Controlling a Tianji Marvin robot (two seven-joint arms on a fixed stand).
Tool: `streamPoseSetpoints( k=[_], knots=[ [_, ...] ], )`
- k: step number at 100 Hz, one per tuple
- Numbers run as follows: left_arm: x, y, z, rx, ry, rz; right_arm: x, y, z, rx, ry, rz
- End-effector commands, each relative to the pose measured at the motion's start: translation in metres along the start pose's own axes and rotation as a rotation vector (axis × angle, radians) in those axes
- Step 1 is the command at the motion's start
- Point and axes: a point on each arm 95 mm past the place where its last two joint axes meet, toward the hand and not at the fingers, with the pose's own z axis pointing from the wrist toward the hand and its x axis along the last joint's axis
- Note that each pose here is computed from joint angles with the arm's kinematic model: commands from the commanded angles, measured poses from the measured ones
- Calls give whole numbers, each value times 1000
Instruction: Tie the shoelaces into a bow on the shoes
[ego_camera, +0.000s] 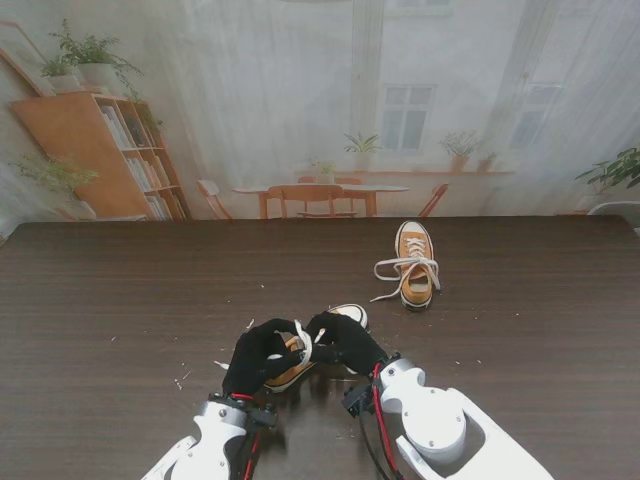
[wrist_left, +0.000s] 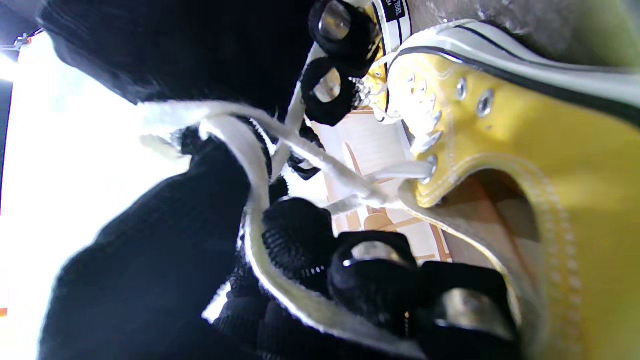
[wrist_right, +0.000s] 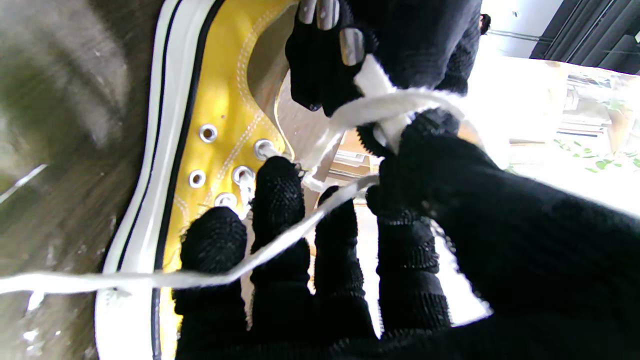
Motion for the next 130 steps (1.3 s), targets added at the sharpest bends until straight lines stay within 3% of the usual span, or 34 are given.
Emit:
streamPoseSetpoints(
  k=[1, 32, 75, 130],
  knots=[
    [9, -2, 5, -9, 37, 4, -10, -7, -3, 17, -29, 2],
    [10, -6, 1, 4, 42, 9, -10, -6, -3, 16, -27, 1],
    [4, -6, -2, -73, 25, 41, -10, -5, -4, 3, -22, 6],
    [2, -1, 0, -87, 8, 60, -7, -7, -5, 28, 3, 9]
  ],
)
